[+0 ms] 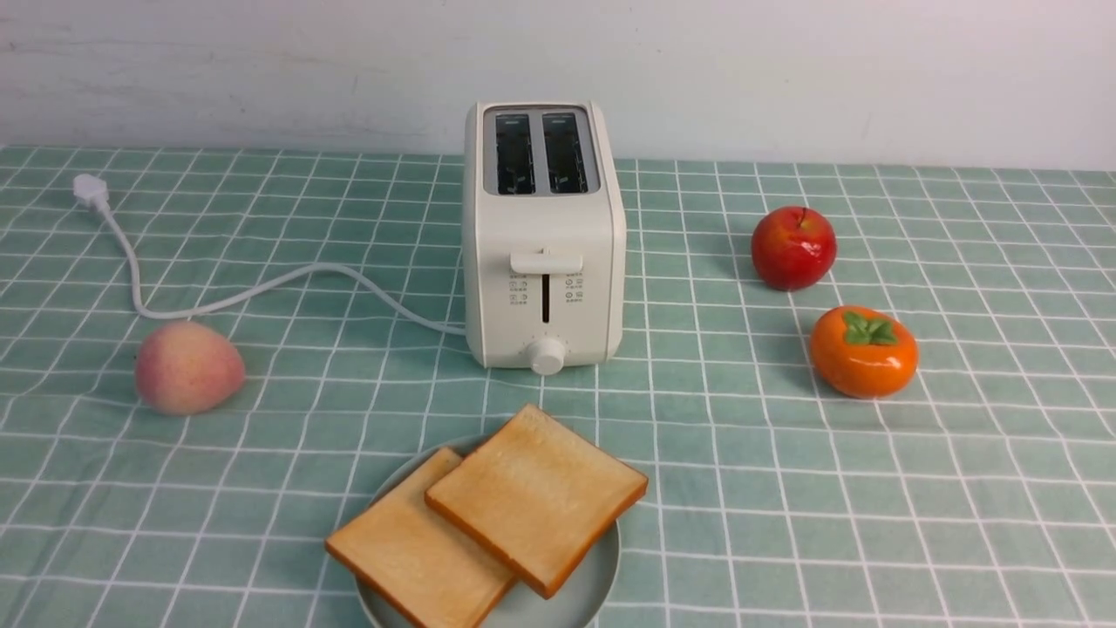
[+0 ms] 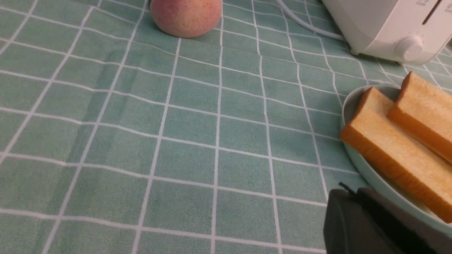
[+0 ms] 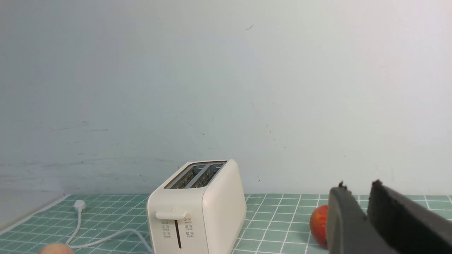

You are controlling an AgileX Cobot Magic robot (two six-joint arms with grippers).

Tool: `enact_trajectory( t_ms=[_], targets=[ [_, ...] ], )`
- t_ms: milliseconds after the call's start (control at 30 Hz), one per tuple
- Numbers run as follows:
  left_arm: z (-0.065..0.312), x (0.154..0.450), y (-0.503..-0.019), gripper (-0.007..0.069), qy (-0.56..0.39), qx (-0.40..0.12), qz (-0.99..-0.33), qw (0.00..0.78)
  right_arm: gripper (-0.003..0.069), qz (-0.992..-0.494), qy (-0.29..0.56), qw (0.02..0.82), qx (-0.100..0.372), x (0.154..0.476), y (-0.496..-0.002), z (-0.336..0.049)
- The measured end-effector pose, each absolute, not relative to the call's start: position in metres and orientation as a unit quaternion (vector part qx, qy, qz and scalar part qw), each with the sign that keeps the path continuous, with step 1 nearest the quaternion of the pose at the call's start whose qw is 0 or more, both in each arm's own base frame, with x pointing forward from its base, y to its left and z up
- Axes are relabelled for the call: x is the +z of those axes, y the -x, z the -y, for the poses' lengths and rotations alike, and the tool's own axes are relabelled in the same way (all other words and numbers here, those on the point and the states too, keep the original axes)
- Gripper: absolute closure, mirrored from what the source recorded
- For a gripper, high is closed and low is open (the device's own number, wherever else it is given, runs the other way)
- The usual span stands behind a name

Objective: Take toasted bread from bread machine on blue coffee table place on plate.

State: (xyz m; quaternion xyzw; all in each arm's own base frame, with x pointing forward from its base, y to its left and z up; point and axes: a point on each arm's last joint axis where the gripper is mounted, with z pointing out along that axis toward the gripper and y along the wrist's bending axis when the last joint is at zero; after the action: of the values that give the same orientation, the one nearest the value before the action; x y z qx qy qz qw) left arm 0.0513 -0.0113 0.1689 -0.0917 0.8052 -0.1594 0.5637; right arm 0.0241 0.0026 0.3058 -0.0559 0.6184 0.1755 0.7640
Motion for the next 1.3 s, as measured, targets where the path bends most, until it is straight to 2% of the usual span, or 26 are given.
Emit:
enact_trajectory(
  t_ms=[1000,1133,1300],
  targets=[
    [0.012,0.169,-0.051,0.0573,0.094,-0.164,-0.805,0.563,0.0522,-0.621,0.052,0.761,0.179,0.305,-0.024,-0.003],
    [0.012,0.169,-0.051,0.0566,0.094,-0.164,-0.805,0.563,0.0517,-0.640,0.034,0.738,0.211,0.293,-0.029,-0.006],
    [0.012,0.169,-0.051,0.0559,0.094,-0.164,-0.805,0.563,0.0510,-0.666,0.046,0.711,0.221,0.274,-0.034,-0.012]
  ],
)
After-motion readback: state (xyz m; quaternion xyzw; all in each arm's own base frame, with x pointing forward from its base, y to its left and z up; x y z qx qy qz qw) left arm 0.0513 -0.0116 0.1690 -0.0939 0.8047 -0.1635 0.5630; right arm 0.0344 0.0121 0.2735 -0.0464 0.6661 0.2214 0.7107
